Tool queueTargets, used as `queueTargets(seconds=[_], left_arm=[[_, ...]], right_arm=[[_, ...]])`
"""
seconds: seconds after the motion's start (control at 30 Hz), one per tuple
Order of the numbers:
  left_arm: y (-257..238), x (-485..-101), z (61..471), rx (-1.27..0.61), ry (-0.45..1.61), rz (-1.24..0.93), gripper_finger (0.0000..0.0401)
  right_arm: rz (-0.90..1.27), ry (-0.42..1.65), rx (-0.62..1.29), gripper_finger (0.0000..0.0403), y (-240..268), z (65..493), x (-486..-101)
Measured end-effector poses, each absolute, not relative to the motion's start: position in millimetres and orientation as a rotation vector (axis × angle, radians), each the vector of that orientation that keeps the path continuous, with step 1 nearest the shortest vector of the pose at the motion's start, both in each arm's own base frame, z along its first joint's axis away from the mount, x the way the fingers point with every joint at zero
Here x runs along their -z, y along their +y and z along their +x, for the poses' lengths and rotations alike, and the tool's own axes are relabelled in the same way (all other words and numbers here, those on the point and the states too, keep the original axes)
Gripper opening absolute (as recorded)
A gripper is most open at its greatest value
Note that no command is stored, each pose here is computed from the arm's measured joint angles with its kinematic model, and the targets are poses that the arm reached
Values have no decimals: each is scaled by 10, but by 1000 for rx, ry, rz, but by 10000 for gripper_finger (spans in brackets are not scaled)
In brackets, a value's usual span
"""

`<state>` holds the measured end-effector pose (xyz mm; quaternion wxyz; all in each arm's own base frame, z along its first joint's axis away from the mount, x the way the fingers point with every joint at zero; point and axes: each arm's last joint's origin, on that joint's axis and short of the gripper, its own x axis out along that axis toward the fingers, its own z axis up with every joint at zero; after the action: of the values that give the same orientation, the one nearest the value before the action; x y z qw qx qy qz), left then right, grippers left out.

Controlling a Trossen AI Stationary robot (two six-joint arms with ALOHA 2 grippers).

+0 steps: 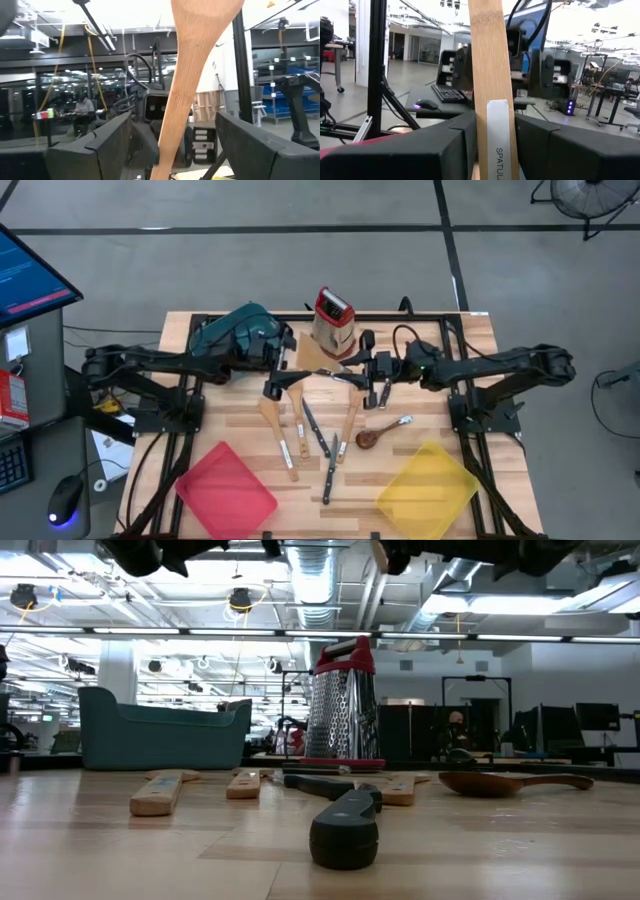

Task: Pick & Place Kitchen Items
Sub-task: Put the brown wooden spatula into the pink bin

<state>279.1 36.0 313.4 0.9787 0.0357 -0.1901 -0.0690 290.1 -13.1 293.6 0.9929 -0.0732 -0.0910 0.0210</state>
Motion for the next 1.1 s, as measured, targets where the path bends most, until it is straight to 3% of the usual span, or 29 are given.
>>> queueTargets(seconds=[0.83,0.97,1.1], left_arm=[[371,-3046,2910,170,-344,50,268],[371,-3045,2910,169,-344,58,243],[369,-3044,2911,174,-343,62,187]], right_arm=[[-134,-136,-113,103,-252,3303,-2902],[-137,-152,-132,103,-244,3282,-2937],[-134,-147,-135,103,-244,3283,-2932]])
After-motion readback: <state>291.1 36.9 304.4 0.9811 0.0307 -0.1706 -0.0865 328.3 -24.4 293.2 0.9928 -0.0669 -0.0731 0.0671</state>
